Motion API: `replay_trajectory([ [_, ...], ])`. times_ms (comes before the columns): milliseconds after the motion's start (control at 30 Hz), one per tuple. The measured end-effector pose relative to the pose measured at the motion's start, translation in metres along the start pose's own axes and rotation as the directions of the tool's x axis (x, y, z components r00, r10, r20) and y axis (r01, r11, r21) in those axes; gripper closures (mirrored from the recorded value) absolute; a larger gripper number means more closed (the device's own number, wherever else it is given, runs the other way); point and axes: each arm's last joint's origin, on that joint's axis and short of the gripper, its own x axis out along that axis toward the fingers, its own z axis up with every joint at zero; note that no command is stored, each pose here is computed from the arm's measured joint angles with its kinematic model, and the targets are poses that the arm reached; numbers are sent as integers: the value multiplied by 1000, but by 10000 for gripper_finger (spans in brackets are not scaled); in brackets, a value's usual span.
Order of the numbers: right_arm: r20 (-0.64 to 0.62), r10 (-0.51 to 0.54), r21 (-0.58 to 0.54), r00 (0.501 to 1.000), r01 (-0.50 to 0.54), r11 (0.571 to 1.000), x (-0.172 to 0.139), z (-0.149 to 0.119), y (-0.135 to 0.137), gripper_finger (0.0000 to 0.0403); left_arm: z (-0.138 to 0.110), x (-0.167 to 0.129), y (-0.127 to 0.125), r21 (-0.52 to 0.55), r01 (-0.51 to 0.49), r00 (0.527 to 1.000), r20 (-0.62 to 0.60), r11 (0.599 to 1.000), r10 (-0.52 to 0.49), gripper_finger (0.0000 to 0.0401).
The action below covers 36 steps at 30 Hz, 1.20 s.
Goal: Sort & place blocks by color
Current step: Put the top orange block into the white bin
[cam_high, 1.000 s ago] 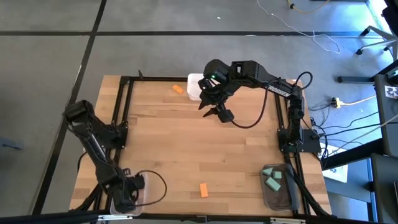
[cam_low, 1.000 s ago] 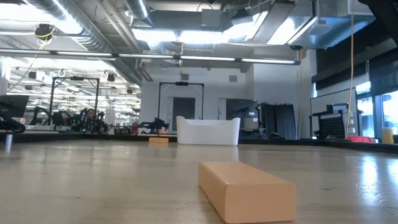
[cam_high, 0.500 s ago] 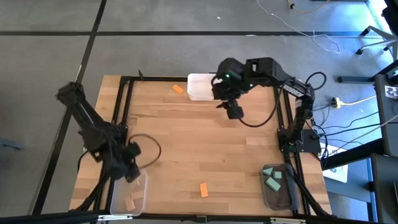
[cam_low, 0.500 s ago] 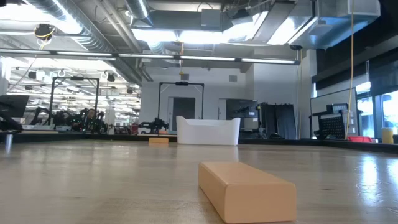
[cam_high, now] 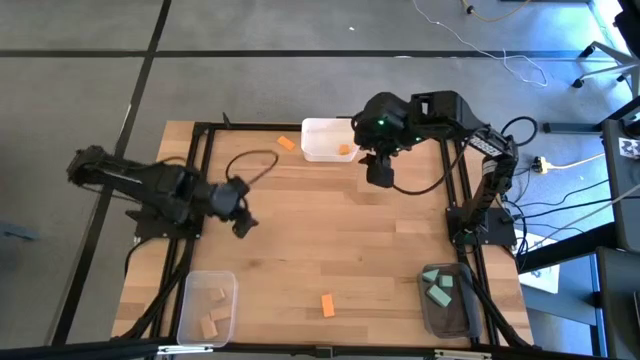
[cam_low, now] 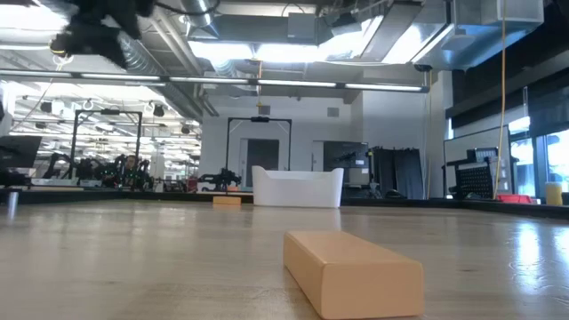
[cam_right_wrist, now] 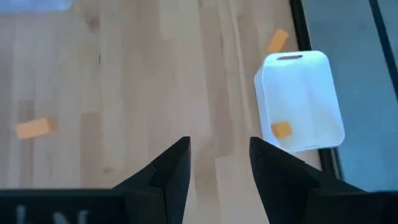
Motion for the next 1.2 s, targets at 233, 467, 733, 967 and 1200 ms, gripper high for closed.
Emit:
replay_trajectory([
  [233, 25, 18, 94, 1000, -20, 995, -10, -3, 12, 238, 45, 5, 17, 56, 53, 995, 79, 997, -57, 183],
  [467, 37, 89, 118, 995, -93, 989, -17, -4, 47, 238, 78, 11, 41, 164, 1, 990, 140, 986, -24, 183],
  [733, 58, -38, 222, 998, 24, 975, -21, -6, 66, 238, 125, 23, 74, 240, -101, 989, 130, 965, 71, 183],
  [967, 42, -139, 295, 989, 121, 948, -13, -7, 69, 238, 192, 18, 79, 403, -186, 983, 80, 896, 168, 183],
  [1200, -13, -164, 277, 986, 161, 947, 1, -8, 63, 238, 242, 49, 102, 554, -163, 949, -137, 816, 283, 183],
])
